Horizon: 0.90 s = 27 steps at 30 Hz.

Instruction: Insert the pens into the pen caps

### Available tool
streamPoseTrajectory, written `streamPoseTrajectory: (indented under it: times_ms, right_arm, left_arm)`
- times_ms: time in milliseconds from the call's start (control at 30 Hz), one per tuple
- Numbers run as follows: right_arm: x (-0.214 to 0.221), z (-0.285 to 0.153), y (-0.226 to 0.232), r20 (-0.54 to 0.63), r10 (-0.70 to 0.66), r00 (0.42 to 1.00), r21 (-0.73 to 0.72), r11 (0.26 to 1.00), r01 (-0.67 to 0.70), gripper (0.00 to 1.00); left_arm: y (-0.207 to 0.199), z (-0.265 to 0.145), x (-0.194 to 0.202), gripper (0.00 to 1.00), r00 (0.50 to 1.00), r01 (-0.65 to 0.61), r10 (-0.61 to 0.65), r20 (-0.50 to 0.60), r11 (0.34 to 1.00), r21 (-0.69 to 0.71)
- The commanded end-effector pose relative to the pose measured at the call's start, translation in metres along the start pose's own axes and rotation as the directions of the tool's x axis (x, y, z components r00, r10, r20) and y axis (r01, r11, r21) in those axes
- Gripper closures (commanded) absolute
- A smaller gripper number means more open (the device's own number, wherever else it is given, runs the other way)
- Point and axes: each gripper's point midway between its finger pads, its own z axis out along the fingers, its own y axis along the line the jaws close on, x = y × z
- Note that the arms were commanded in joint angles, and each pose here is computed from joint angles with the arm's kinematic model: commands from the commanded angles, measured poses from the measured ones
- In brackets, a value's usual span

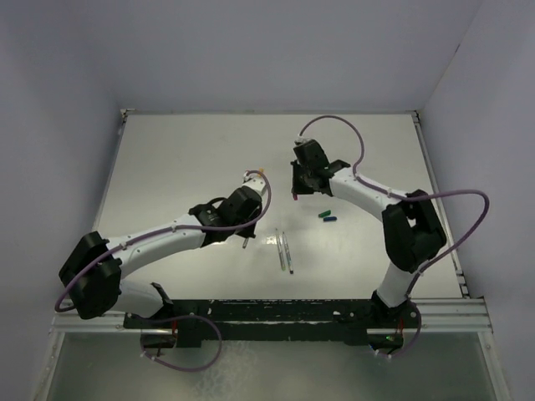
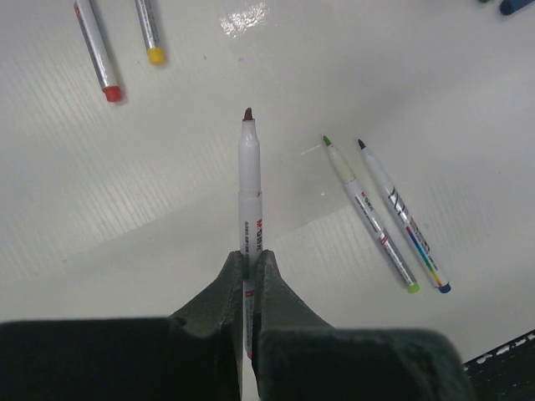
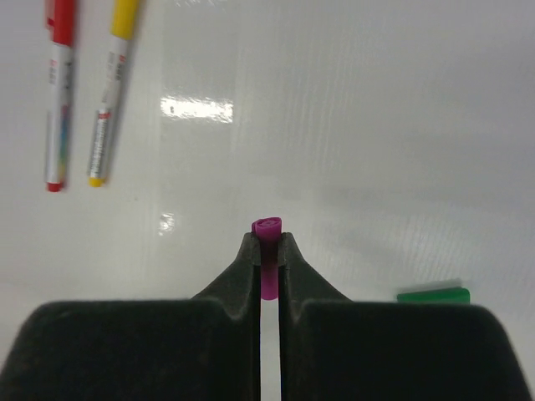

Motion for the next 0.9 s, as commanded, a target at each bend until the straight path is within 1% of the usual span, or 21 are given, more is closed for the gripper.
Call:
streamPoseTrajectory:
  times_ms: [0, 133, 233, 367, 467, 500, 600, 667, 733, 867]
  right_arm:
    - [-0.069, -0.056, 0.020, 0.252, -0.003, 0.968, -0.091, 0.996, 0.027, 1.00]
    - [-0.104, -0.103, 0.025, 0.414, 0.012, 0.910, -0.139, 0.989, 0.050, 1.00]
    - [-0.126, -0.140, 0.027, 0.544, 0.037, 0.838, -0.177, 0.982, 0.071, 1.00]
    - [-0.145, -0.181, 0.026, 0.646, 0.060, 0.761, -0.197, 0.976, 0.090, 1.00]
    - [-0.154, -0.214, 0.029, 0.714, 0.101, 0.693, -0.243, 0.964, 0.110, 1.00]
    - [-0.156, -0.225, 0.031, 0.735, 0.118, 0.668, -0.264, 0.957, 0.121, 1.00]
    - [-0.164, -0.263, 0.038, 0.803, 0.182, 0.567, -0.334, 0.926, 0.175, 1.00]
    - [-0.165, -0.282, 0.041, 0.830, 0.219, 0.513, -0.366, 0.908, 0.206, 1.00]
    - [-0.167, -0.297, 0.043, 0.847, 0.248, 0.471, -0.389, 0.892, 0.229, 1.00]
    - [-0.160, -0.299, 0.048, 0.846, 0.294, 0.445, -0.435, 0.863, 0.257, 1.00]
  left_arm:
    - [-0.020, -0.016, -0.057, 1.00, 0.984, 0.002, -0.018, 0.176, 0.996, 0.086]
    - [-0.034, -0.032, -0.089, 1.00, 0.953, -0.011, -0.042, 0.301, 0.985, 0.171]
    - [-0.046, -0.040, -0.111, 1.00, 0.924, -0.043, -0.053, 0.379, 0.969, 0.242]
    - [-0.060, -0.053, -0.142, 1.00, 0.879, -0.063, -0.110, 0.463, 0.938, 0.342]
    - [-0.067, -0.068, -0.167, 1.00, 0.834, -0.067, -0.184, 0.520, 0.902, 0.426]
    - [-0.069, -0.072, -0.174, 1.00, 0.820, -0.066, -0.210, 0.532, 0.889, 0.453]
    - [-0.071, -0.083, -0.193, 1.00, 0.785, -0.062, -0.291, 0.547, 0.841, 0.537]
    - [-0.075, -0.089, -0.201, 1.00, 0.773, -0.074, -0.321, 0.547, 0.811, 0.581]
    - [-0.081, -0.094, -0.206, 1.00, 0.768, -0.100, -0.326, 0.551, 0.789, 0.606]
    - [-0.095, -0.104, -0.212, 1.00, 0.770, -0.147, -0.331, 0.545, 0.740, 0.657]
